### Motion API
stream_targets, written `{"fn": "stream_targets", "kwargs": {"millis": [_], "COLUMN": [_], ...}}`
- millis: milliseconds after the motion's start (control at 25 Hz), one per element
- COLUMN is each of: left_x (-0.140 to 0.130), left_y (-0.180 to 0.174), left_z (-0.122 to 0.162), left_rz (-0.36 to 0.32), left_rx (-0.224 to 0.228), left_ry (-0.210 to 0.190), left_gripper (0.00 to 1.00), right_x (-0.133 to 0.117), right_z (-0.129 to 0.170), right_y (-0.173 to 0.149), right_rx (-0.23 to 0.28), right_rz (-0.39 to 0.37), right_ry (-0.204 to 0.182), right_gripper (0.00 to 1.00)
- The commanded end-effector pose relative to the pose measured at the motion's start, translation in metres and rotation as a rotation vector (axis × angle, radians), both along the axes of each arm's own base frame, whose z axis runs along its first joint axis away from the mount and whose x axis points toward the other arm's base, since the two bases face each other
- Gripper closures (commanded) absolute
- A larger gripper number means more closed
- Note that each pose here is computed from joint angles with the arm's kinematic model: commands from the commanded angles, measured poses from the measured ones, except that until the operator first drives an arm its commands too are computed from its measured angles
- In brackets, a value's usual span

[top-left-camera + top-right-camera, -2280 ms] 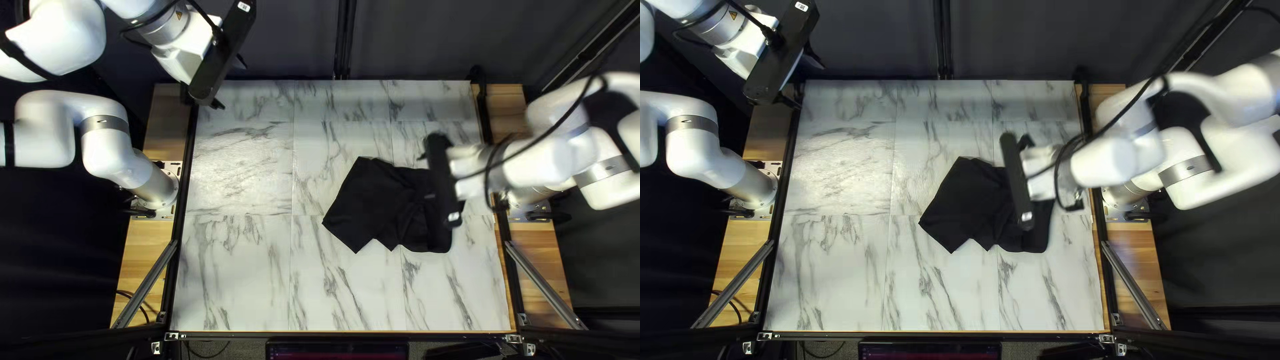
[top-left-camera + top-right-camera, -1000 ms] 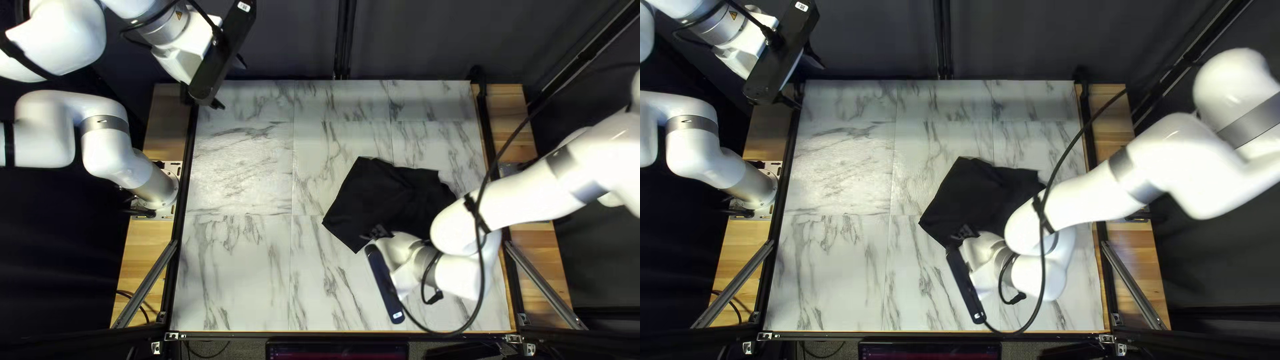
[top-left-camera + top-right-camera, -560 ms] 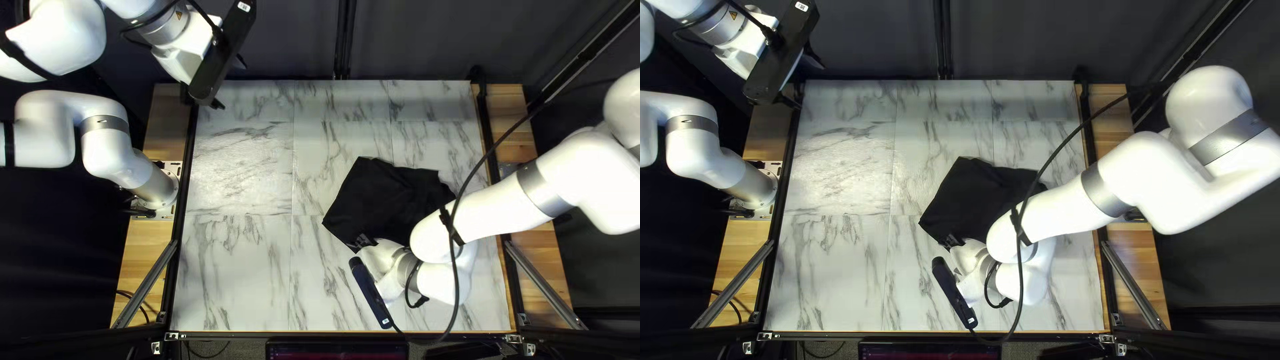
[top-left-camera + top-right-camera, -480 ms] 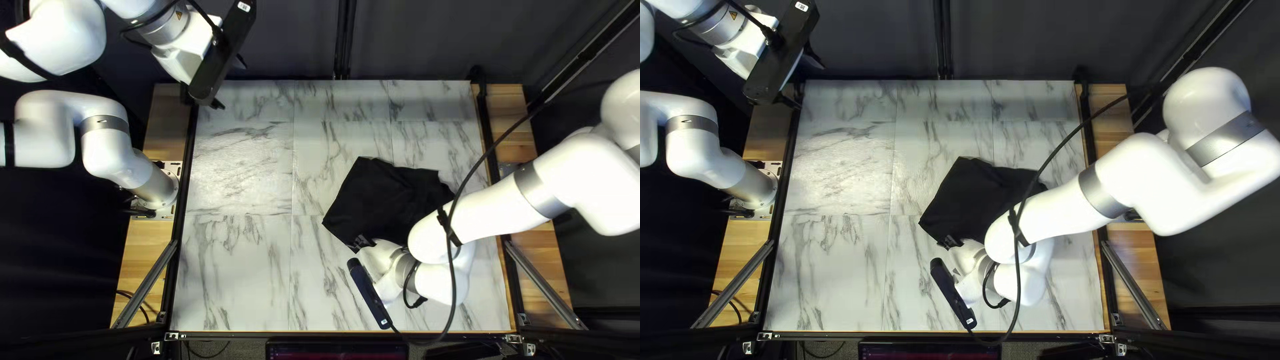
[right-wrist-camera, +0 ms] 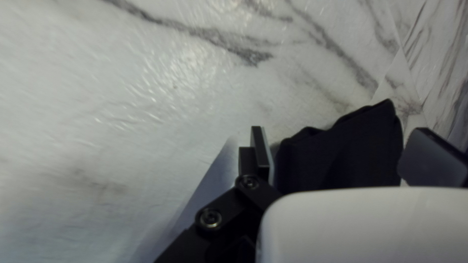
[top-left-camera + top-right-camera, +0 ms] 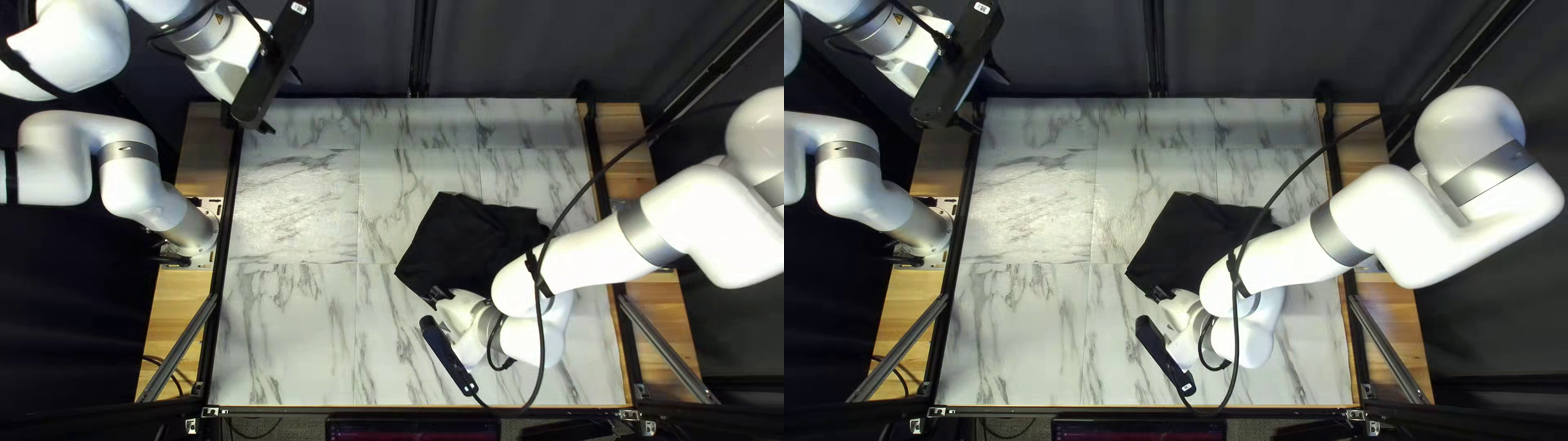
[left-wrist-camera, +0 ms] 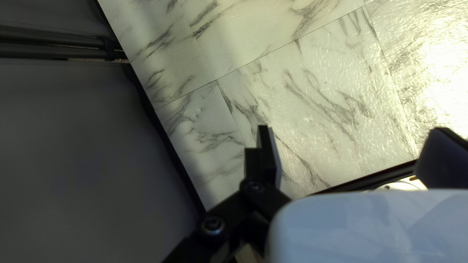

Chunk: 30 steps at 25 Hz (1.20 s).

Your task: Fold t-shirt

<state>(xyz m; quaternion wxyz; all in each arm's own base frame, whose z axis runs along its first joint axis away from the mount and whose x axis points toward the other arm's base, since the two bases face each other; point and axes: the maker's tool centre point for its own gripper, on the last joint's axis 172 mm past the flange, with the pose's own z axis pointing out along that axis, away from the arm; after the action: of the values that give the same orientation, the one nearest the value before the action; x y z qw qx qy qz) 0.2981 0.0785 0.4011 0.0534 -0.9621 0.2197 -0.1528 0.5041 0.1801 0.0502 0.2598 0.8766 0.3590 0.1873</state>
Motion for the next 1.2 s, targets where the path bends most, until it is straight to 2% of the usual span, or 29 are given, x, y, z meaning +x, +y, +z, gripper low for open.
{"fn": "stream_targets", "kwargs": {"millis": [40, 80, 120, 160, 200, 240, 480, 720, 1200], "left_x": [0.0, 0.0, 0.0, 0.0, 0.0, 0.0, 0.0, 0.0, 0.0], "left_y": [0.0, 0.0, 0.0, 0.0, 0.0, 0.0, 0.0, 0.0, 0.0], "left_z": [0.0, 0.0, 0.0, 0.0, 0.0, 0.0, 0.0, 0.0, 0.0], "left_rz": [0.0, 0.0, 0.0, 0.0, 0.0, 0.0, 0.0, 0.0, 0.0], "left_rx": [0.0, 0.0, 0.0, 0.0, 0.0, 0.0, 0.0, 0.0, 0.0], "left_ry": [0.0, 0.0, 0.0, 0.0, 0.0, 0.0, 0.0, 0.0, 0.0], "left_gripper": [0.0, 0.0, 0.0, 0.0, 0.0, 0.0, 0.0, 0.0, 0.0], "right_x": [0.001, 0.002, 0.002, 0.004, 0.004, 0.004, 0.003, -0.008, -0.05], "right_z": [-0.001, -0.003, -0.005, -0.008, -0.009, -0.01, -0.009, 0.009, 0.099], "right_y": [-0.001, 0.0, 0.0, 0.0, 0.0, 0.0, -0.001, -0.003, -0.031], "right_rx": [-0.007, -0.008, -0.01, -0.014, -0.017, -0.018, -0.034, -0.045, -0.106], "right_rz": [-0.011, -0.013, -0.014, -0.016, -0.018, -0.019, -0.027, -0.044, -0.119], "right_ry": [0.013, 0.017, 0.02, 0.024, 0.027, 0.029, 0.036, 0.034, 0.044], "right_gripper": [0.43, 0.49, 0.61, 0.81, 0.96, 0.99, 1.0, 1.0, 1.0]}}
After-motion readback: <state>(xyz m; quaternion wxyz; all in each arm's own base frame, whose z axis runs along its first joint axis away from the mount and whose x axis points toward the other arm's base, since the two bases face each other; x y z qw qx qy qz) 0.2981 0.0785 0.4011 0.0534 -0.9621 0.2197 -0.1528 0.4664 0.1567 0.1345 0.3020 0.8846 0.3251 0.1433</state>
